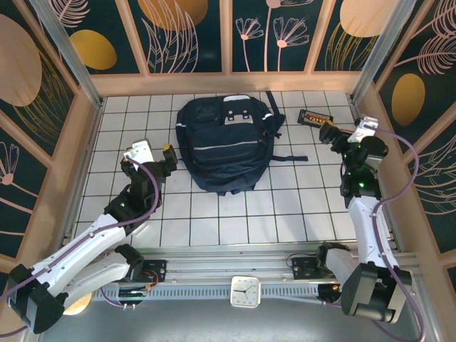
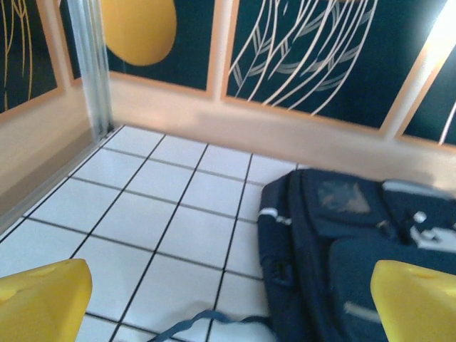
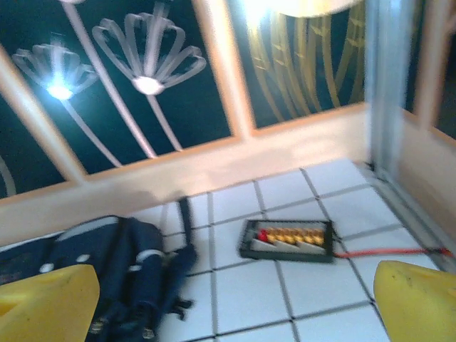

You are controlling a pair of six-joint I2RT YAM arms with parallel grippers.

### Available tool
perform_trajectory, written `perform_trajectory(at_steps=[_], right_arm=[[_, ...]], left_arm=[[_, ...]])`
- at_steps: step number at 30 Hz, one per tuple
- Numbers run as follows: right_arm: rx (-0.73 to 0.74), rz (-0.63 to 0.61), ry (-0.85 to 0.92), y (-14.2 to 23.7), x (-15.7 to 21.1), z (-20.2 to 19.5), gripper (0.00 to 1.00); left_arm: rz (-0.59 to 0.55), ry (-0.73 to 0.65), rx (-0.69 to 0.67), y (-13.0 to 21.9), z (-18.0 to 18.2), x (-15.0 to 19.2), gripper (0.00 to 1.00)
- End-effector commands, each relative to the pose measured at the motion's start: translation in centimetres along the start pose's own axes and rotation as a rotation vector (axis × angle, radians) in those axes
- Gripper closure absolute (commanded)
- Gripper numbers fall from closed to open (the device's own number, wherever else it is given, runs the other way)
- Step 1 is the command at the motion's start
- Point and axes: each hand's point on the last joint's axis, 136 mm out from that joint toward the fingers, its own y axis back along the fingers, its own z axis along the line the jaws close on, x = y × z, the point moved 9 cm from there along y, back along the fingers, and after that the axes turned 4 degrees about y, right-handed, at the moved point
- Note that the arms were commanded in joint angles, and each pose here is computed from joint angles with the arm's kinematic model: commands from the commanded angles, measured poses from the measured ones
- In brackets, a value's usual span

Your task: Pack books, pencil case, and school supplies into a backpack

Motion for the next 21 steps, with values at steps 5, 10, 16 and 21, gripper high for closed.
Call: perform_trajectory(at_steps=[5, 10, 16, 21], right_arm=[[0.016, 0.095, -0.027, -3.5, 4.7, -2.8, 0.01], [-0.039, 0.124, -0.070, -6.8, 9.5, -3.1, 0.01], [-0.058, 0.157, -0.032, -7.7, 12.4, -1.8, 0.01], [-0.073, 0.156, 0.047, -8.2, 13.6, -0.9, 0.01]], left_arm=[[-0.041, 0.002, -0.053, -1.0, 0.6, -1.2, 0.01], [0.077, -0.064, -0.061, -3.5, 1.0, -0.3, 0.01], [0.050, -0.013, -0.132, -4.6, 3.7, -1.8, 0.01], [0.000, -0.089, -0.122, -7.6, 5.6, -1.3, 0.01]])
